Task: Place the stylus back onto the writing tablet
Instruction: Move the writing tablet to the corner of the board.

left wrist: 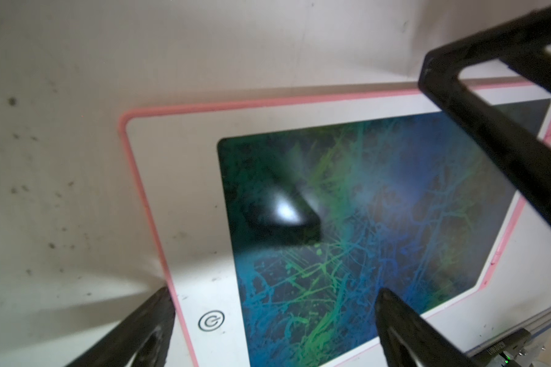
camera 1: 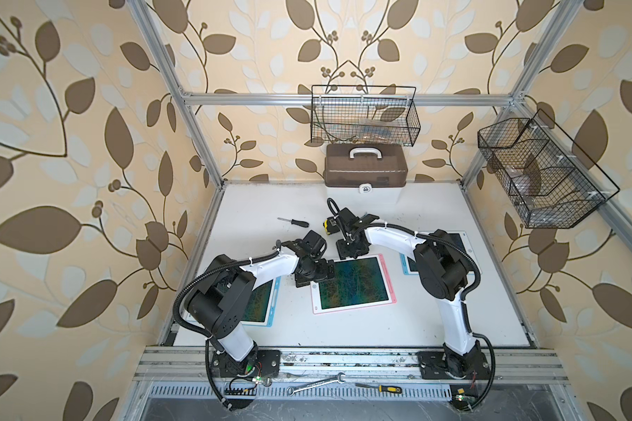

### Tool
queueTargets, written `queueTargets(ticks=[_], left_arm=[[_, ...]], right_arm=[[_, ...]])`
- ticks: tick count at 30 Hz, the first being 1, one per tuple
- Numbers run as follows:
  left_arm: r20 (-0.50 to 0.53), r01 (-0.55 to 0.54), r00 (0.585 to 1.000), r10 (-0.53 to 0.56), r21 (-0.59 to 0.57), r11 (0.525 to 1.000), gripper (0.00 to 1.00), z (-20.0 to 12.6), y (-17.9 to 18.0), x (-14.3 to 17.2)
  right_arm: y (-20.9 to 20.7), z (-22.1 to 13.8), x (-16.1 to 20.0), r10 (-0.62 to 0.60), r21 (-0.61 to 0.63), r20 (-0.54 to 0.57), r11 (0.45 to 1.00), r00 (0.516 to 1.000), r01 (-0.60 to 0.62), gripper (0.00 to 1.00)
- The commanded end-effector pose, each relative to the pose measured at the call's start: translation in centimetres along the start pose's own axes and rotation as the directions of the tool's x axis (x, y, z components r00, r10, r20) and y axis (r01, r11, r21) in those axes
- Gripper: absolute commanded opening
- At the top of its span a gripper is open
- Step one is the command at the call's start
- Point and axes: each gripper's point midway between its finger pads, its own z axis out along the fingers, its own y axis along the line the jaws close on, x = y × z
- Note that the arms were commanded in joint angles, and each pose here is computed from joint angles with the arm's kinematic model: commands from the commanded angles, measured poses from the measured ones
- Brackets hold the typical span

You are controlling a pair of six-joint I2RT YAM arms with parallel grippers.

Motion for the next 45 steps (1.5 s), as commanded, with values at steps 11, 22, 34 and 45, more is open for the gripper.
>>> queueTargets(ticks=[11, 22, 34, 45], left_arm=[[-0.243, -0.021, 0.970, -0.010, -0.127, 0.992, 0.99, 3.0, 3.2, 6.9], [-0.244, -0.049, 0.969, 0.025, -0.096, 0.994, 0.99, 3.8, 1.3, 8.4], [-0.198, 0.024, 0.979, -0.039, -0.077, 0.997, 0.99, 3.3, 1.1, 9.1], [-0.143, 0.112, 0.980, -0.138, -0.175, 0.978, 0.99, 4.3, 2.7, 9.5]], right_arm=[[-1.9, 0.7, 5.1, 0.004, 0.035, -0.078, 0.999, 0.997, -0.001, 0.61], [-4.0, -0.3, 8.0, 0.024, 0.091, -0.097, 0.996, 0.995, -0.016, 0.61], [-4.4, -0.4, 10.1, 0.063, 0.123, -0.104, 0.991, 0.993, -0.050, 0.61], [-4.5, -0.1, 12.4, -0.022, 0.063, -0.139, 0.998, 0.990, 0.031, 0.60]])
